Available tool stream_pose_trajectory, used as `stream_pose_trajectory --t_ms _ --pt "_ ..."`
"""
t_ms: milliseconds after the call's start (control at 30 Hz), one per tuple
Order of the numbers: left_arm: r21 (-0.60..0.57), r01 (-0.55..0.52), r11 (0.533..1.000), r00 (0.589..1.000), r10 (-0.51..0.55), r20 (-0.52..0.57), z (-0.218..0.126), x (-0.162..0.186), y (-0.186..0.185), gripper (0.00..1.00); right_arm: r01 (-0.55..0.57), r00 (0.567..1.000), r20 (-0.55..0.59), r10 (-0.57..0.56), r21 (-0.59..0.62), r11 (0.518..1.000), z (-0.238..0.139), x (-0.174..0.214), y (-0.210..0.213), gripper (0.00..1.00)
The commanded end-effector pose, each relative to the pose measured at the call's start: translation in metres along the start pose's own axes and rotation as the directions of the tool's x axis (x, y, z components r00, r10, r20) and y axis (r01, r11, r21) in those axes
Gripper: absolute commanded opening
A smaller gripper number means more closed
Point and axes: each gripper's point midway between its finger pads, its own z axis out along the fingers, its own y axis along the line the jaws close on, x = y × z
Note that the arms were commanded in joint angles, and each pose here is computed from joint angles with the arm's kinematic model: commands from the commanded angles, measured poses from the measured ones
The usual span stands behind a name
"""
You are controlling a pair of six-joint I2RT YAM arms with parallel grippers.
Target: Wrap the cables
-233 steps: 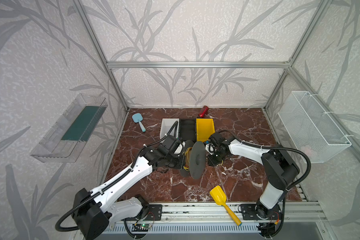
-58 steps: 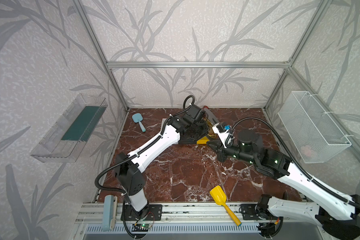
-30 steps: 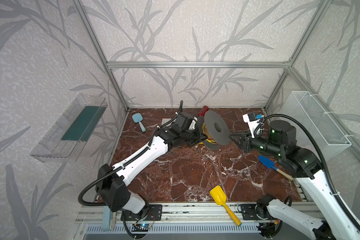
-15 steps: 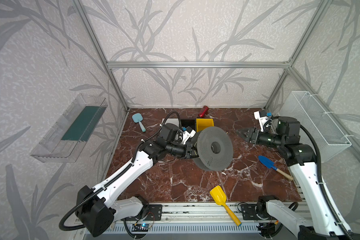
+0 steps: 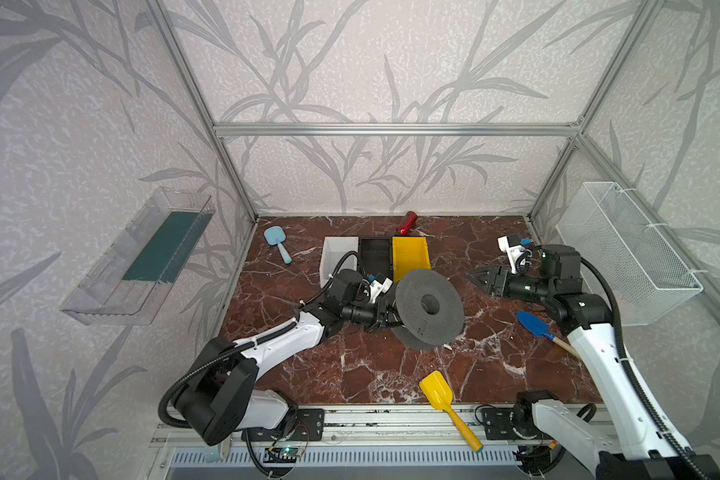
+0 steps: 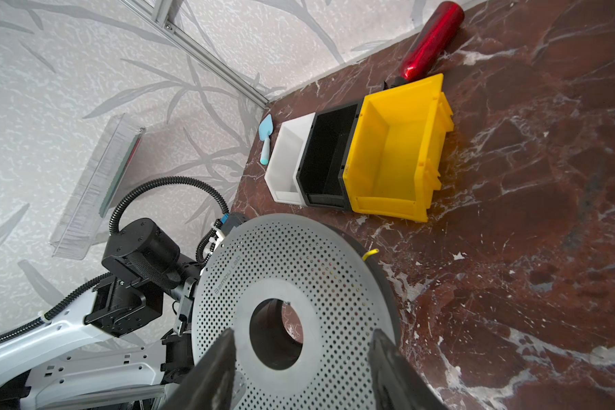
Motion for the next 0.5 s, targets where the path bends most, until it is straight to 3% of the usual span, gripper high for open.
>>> stream_pose_trajectory --t_ms 0,100,300,467 --pt "0.237 -0.214 0.948 0.977 0.207 0.051 -0.015 -0.009 -0.075 0.00 0.025 1.000 0.013 -0.025 0.016 1.000 0.000 0.002 -0.008 0.59" --pt "0.219 -0.224 0.950 0.974 0.222 0.033 -0.018 -0.001 -0.074 0.00 0.010 1.000 0.015 -0.010 0.021 1.000 0.003 0.001 -0.015 0.59" --pt "0.040 -0.142 0.989 0.990 0.141 0.025 -0.013 -0.001 -0.027 0.00 -0.069 0.998 0.009 0.069 0.029 0.997 0.018 0.006 -0.038 0.58" --pt "0.032 -0.093 0.995 0.993 0.090 0.070 0.000 -0.016 -0.003 0.00 -0.073 0.997 0.017 0.072 0.028 0.997 0.022 0.010 -0.045 0.59"
